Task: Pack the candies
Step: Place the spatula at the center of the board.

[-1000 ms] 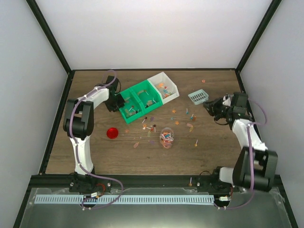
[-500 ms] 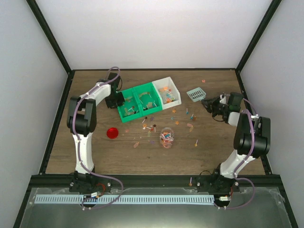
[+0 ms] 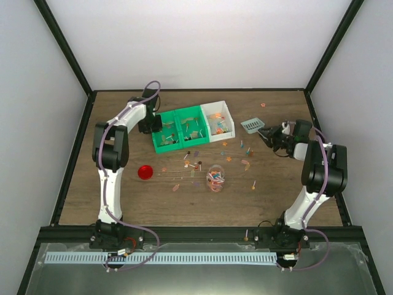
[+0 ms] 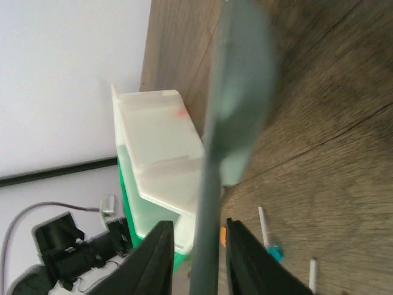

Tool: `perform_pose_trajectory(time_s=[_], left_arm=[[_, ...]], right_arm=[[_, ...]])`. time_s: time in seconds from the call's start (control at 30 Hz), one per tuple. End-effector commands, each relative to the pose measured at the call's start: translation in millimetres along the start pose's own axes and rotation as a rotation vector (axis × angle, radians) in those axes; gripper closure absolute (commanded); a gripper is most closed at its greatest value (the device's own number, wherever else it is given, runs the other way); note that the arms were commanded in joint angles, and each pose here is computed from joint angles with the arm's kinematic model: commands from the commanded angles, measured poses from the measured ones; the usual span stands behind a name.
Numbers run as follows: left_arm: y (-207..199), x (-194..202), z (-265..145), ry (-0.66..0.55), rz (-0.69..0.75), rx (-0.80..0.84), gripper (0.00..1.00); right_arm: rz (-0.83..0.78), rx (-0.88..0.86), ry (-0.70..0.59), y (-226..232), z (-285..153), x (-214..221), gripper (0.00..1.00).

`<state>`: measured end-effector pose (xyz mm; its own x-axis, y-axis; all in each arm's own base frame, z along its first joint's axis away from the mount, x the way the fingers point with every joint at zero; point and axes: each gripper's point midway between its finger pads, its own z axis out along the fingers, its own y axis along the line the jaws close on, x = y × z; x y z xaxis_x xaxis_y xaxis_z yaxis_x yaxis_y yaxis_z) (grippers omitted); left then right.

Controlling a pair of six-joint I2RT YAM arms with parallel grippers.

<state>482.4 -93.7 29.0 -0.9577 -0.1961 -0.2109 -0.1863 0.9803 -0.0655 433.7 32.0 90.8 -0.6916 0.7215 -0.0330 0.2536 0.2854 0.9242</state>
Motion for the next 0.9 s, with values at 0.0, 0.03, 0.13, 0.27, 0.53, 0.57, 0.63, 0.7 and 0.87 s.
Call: perform_pose_trajectory(time_s=[0.0, 0.03, 0.13, 0.27, 0.53, 0.57, 0.63, 0.7, 0.87], left_arm=[[21, -9, 12, -0.044, 0.029, -0.108, 0.79], [23, -10, 7, -0.052, 0.025, -0.120, 0.76], [27, -14, -9, -0.088, 0.020, -0.130, 0.67], [27, -20, -37, -0.157, 0.005, -0.119, 0.54], [25, -22, -73, -0.243, -0.005, -0.070, 0.24], [25, -22, -76, -0.249, -0.007, -0.067, 0.23], [27, -18, -82, -0.260, -0.010, -0.065, 0.23], [33, -6, -90, -0.270, -0.015, -0.072, 0.27], [38, 63, -79, -0.168, -0.029, -0.003, 0.37]], right_arm=[[-0.112, 0.041, -0.034, 14, -7, -14, 0.64], [-0.119, 0.063, -0.036, 13, -9, -14, 0.58], [-0.142, 0.113, -0.041, 11, -15, -12, 0.46], [-0.173, 0.160, -0.073, 15, -28, -8, 0.42], [-0.234, 0.202, -0.098, 25, -46, 0, 0.42], [-0.236, 0.201, -0.096, 26, -47, 1, 0.42], [-0.244, 0.195, -0.098, 31, -49, 3, 0.43], [-0.260, 0.188, -0.098, 38, -50, 6, 0.45], [-0.303, 0.187, -0.087, 57, -49, 21, 0.47]])
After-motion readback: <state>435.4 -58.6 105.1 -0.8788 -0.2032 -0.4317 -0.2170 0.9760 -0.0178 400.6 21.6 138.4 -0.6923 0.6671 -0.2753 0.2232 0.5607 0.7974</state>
